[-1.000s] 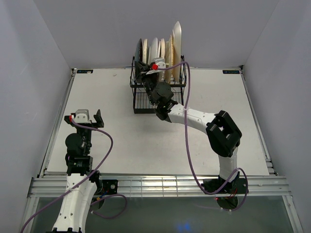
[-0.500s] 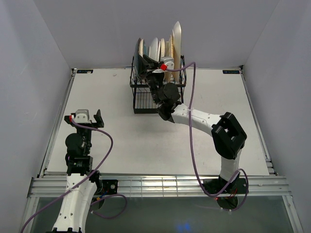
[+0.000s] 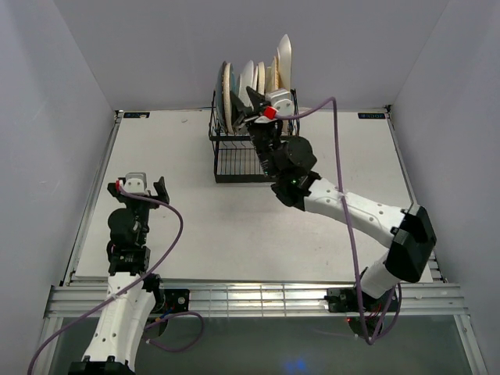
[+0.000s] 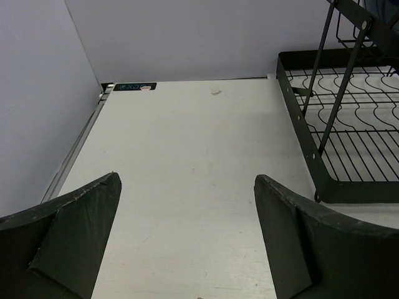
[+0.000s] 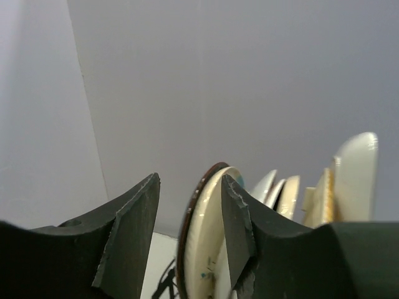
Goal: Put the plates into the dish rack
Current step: Reset both arms
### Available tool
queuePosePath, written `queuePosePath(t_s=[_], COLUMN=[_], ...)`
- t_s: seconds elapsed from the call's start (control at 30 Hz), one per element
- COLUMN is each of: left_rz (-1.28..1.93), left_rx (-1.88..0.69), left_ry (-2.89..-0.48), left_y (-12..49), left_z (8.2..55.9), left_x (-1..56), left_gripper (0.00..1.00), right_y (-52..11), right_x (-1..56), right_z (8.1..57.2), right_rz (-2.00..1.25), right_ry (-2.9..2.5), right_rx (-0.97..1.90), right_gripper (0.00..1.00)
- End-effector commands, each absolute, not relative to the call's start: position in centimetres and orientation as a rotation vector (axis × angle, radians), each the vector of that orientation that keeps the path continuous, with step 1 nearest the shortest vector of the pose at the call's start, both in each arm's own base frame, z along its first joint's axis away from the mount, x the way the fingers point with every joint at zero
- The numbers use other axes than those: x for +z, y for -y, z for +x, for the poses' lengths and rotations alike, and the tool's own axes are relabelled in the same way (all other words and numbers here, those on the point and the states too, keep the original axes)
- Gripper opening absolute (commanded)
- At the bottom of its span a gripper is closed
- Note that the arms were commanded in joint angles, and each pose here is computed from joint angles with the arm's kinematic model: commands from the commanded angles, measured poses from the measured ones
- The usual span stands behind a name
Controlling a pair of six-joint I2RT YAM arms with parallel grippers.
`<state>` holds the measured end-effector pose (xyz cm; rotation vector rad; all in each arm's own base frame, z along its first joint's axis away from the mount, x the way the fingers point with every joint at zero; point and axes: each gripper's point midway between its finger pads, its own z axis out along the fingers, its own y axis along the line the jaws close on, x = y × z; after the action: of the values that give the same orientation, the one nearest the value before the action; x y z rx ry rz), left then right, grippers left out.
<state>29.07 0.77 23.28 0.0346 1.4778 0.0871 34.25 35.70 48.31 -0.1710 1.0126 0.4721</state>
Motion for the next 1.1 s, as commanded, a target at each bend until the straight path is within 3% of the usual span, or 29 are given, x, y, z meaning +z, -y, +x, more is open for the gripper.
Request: queuePosePath(t_s=[0.0, 0.17, 0.23, 0.47, 0.73, 0.97, 1.07], left_rz=[0.033, 0.033, 0.043, -0.029, -0.068, -0.058, -0.052], left_rx=[0.065, 0.036, -0.017, -0.167, -0.260, -0.272, -0.283], left_ry=[-1.470, -1.487, -1.493, -1.502, -1.539, -1.579, -1.590], left_y=[-0.5, -0.1, 0.7, 2.0, 3.0, 3.3, 3.5], left_z=[29.4, 29.8, 29.8, 29.5, 29.5, 29.5, 29.4], left_x=[23.5, 23.1, 22.9, 21.9, 20.5, 19.0, 18.6], left_gripper=[0.98, 0.98, 0.98, 0.98, 0.98, 0.98, 0.98], right_y=[-31.1, -25.8, -23.4, -20.9, -16.9, -14.7, -13.7], right_x=[50.2, 47.9, 47.8, 39.6, 28.5, 24.1, 23.1], right_z=[32.7, 30.0, 28.5, 26.3, 23.6, 22.0, 21.8], right_rz=[-0.163, -0.159, -0.127, -0.160, -0.116, -0.084, -0.068], right_ry=[-1.022, -1.079, -1.071, -1.278, -1.435, -1.467, -1.441], right_rx=[0.375, 0.328, 0.351, 0.400, 0.426, 0.450, 0.433], right_gripper=[0.51, 0.52, 0.64, 0.80, 0.85, 0.90, 0.98])
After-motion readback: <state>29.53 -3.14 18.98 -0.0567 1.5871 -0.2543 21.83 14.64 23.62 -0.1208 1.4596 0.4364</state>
